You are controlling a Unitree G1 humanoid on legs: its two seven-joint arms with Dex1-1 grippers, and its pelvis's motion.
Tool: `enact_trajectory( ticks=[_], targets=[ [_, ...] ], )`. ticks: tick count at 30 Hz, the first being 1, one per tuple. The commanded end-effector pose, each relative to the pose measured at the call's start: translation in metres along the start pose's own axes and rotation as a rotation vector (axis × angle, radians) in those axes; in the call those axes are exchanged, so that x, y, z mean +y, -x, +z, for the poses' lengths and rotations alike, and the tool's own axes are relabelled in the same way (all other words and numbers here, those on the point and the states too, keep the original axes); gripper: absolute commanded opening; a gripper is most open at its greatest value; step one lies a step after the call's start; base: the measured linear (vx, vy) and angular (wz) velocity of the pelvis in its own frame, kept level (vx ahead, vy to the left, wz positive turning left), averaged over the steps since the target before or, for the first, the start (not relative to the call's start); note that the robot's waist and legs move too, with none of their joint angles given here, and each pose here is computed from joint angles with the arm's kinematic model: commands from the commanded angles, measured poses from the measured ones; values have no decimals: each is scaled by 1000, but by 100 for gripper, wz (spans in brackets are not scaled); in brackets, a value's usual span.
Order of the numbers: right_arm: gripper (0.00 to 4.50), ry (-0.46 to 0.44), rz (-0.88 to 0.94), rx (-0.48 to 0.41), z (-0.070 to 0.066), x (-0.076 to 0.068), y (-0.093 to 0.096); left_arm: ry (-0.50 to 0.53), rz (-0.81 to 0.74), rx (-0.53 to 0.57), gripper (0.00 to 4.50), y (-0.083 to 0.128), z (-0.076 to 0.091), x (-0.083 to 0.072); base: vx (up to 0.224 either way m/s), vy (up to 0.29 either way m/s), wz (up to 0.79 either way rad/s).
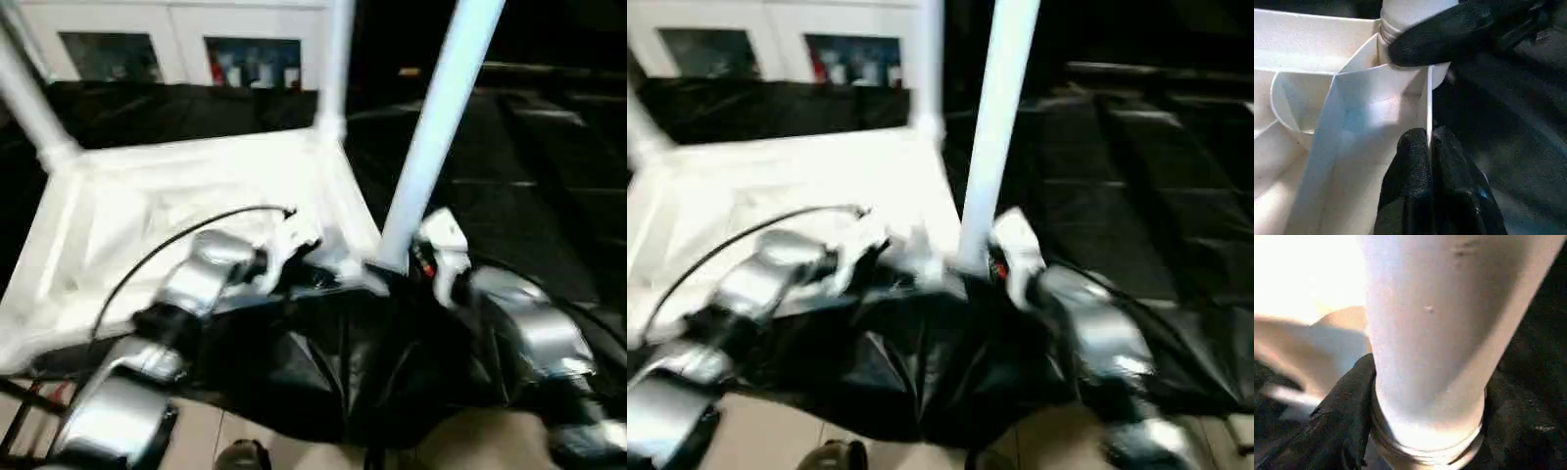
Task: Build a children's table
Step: Rotate leg to tighten
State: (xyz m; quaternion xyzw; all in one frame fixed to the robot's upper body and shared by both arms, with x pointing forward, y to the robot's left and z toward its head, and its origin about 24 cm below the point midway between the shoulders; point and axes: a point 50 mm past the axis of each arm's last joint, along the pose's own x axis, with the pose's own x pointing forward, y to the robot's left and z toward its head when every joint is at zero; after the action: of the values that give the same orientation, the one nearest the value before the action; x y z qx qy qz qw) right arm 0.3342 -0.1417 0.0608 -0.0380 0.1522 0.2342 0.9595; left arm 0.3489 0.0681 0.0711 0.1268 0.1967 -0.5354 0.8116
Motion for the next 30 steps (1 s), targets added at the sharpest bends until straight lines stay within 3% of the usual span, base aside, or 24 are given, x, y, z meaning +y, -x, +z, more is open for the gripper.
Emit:
enact_trajectory(
  ticks=[1,5,6,9,13,20,23,30],
  targets=[
    [274,-63,-31,80,-20,15,-11,-26,47,-143,0,-7,38,1,0,0,0],
    [274,-56,6,40,-15,26,-19,-24,54,-163,0,-11,42,-1,0,0,0],
    [330,-71,41,11,-11,31,-21,-30,35,-171,0,-12,43,-3,0,0,0],
    [346,-71,84,-4,-6,34,-22,-62,-4,-183,0,-12,43,-6,0,0,0],
    [387,-16,144,-22,-1,30,-17,-93,-62,-182,0,-9,39,-9,0,0,0],
    [387,106,312,-20,6,12,4,-125,-176,-158,0,2,28,-13,0,0,0],
    [387,184,412,22,7,-1,22,-151,-284,-149,0,11,23,-18,0,0,0],
    [387,250,534,94,5,-11,43,-171,-363,-130,0,20,18,-22,0,0,0]
  ],
)
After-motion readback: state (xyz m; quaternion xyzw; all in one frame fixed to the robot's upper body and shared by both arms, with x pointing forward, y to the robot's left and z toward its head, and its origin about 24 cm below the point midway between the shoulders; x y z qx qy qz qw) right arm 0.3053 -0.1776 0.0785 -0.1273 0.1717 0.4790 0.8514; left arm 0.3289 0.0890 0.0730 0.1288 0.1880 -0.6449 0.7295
